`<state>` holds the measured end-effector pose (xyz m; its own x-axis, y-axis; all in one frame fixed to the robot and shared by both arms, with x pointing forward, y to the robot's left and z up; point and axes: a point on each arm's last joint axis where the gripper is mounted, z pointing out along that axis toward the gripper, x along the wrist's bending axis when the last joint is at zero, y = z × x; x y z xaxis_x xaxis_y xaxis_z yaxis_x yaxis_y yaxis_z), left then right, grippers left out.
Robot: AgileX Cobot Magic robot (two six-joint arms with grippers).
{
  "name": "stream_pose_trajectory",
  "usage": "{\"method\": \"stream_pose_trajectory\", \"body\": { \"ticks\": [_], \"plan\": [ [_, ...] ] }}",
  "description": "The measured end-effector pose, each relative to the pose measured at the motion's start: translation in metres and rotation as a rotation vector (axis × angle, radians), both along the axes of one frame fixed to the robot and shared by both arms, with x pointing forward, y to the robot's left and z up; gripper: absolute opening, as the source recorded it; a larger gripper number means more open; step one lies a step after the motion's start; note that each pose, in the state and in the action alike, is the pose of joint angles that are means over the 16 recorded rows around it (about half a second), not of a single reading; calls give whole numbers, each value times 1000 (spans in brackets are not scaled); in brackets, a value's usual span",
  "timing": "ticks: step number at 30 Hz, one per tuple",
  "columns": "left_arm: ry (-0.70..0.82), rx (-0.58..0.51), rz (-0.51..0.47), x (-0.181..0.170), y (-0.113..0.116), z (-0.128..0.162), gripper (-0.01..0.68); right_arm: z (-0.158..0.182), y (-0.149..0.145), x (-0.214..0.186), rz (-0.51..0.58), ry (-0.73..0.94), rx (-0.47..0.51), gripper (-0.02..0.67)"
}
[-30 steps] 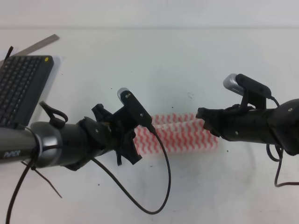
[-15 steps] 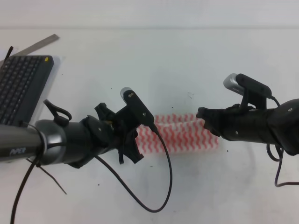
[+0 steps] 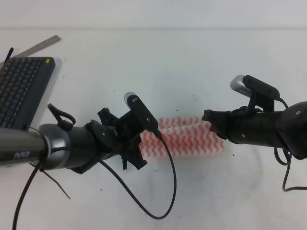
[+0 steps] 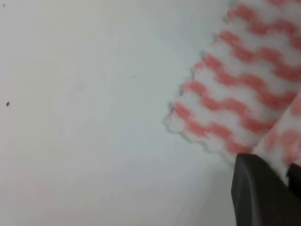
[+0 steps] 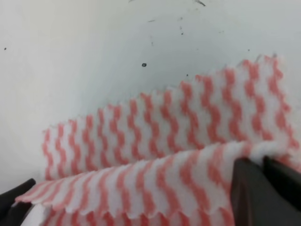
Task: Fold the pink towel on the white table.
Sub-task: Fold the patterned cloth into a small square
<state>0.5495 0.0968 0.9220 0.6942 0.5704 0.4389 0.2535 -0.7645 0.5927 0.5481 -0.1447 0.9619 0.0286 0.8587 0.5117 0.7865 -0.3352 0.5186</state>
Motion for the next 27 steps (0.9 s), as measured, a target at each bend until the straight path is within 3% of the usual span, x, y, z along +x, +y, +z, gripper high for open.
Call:
{"method": "stream_pose_trajectory", "body": {
  "ticks": [18, 27],
  "plan": [
    [7, 5, 3, 0, 0, -4, 0, 0, 0, 0, 10, -9, -12, -14],
    [-20, -7, 29, 4, 0, 1, 82, 0, 0, 0, 16, -13, -19, -14]
  ]
}}
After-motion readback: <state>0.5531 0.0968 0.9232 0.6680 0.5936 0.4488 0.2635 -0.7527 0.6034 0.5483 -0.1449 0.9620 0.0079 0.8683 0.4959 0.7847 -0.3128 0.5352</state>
